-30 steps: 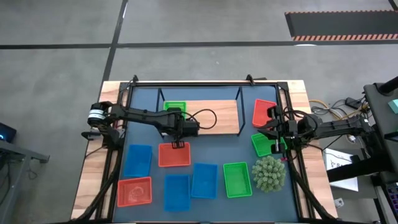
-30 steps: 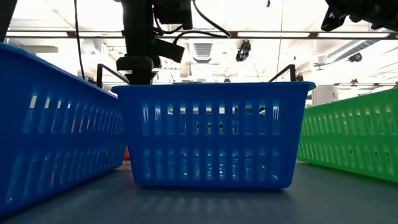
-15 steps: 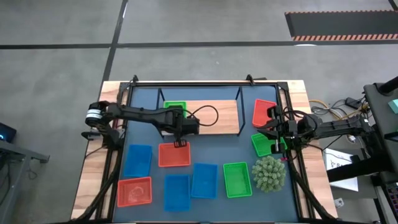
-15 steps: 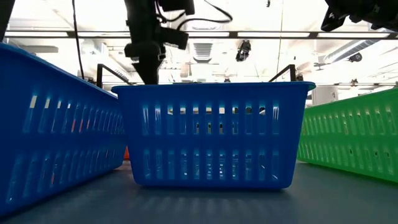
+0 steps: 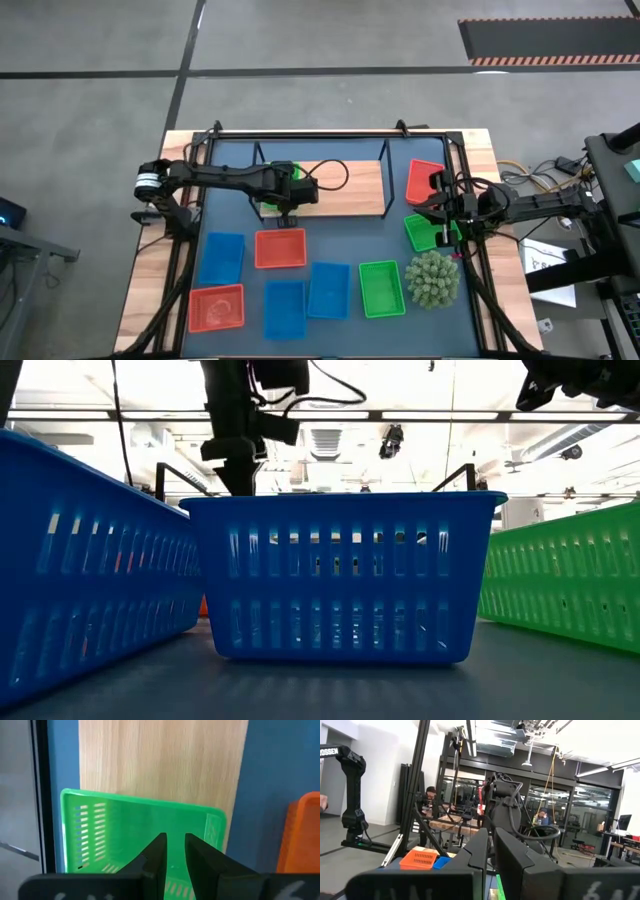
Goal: Stack baskets on shelf by color
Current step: Put the middle orange basket on the shelf
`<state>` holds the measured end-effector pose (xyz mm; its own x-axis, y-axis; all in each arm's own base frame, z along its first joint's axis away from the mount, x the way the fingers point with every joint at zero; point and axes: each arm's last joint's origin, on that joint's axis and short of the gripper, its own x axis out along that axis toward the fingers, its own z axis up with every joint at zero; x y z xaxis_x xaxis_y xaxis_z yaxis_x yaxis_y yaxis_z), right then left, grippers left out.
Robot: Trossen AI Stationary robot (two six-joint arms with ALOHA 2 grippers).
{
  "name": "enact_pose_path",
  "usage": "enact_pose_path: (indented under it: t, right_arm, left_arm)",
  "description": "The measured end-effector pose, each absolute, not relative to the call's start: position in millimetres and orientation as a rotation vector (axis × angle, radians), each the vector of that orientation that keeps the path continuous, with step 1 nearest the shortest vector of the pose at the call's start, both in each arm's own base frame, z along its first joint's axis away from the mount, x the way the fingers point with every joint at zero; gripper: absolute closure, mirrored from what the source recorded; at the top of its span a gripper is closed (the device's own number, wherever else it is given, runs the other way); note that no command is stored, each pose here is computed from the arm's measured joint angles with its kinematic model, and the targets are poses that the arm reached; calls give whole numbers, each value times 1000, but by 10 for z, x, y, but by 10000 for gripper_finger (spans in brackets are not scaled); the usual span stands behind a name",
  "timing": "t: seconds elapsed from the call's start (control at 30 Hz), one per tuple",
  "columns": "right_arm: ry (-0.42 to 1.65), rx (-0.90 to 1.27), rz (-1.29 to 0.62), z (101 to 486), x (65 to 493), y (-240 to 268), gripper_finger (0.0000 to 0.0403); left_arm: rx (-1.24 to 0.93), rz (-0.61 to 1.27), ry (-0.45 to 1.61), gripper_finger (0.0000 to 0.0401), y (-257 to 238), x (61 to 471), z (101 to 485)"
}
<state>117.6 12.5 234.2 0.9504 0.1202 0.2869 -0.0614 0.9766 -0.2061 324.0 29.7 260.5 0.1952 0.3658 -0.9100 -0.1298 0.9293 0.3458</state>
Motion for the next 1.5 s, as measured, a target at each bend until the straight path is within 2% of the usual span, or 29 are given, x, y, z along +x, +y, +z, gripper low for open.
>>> enact_pose_path:
  t: [0.23, 0.47, 0.6, 0.77, 1.23, 1.5]
  right_arm:
    - [-301, -198, 93, 2340, 1177, 125, 376]
    - [-318, -223, 94, 2354, 1172, 132, 376]
    - [-318, -230, 111, 2457, 1200, 157, 376]
    - [-166, -259, 194, 2525, 1439, 272, 376]
    - [-47, -326, 350, 2937, 2046, 705, 376]
    - [192, -329, 310, 3123, 2493, 836, 376]
  left_arm:
    - [182, 359, 1212, 349, 201, 3264, 2796]
    - [168, 251, 808, 349, -259, 3275, 3092]
    - [181, 161, 570, 349, -567, 3248, 3133]
    - [262, 67, 371, 349, -842, 3174, 3034]
    - [351, 69, 151, 349, -773, 2696, 2892]
    - [373, 95, 66, 349, -667, 2390, 2992]
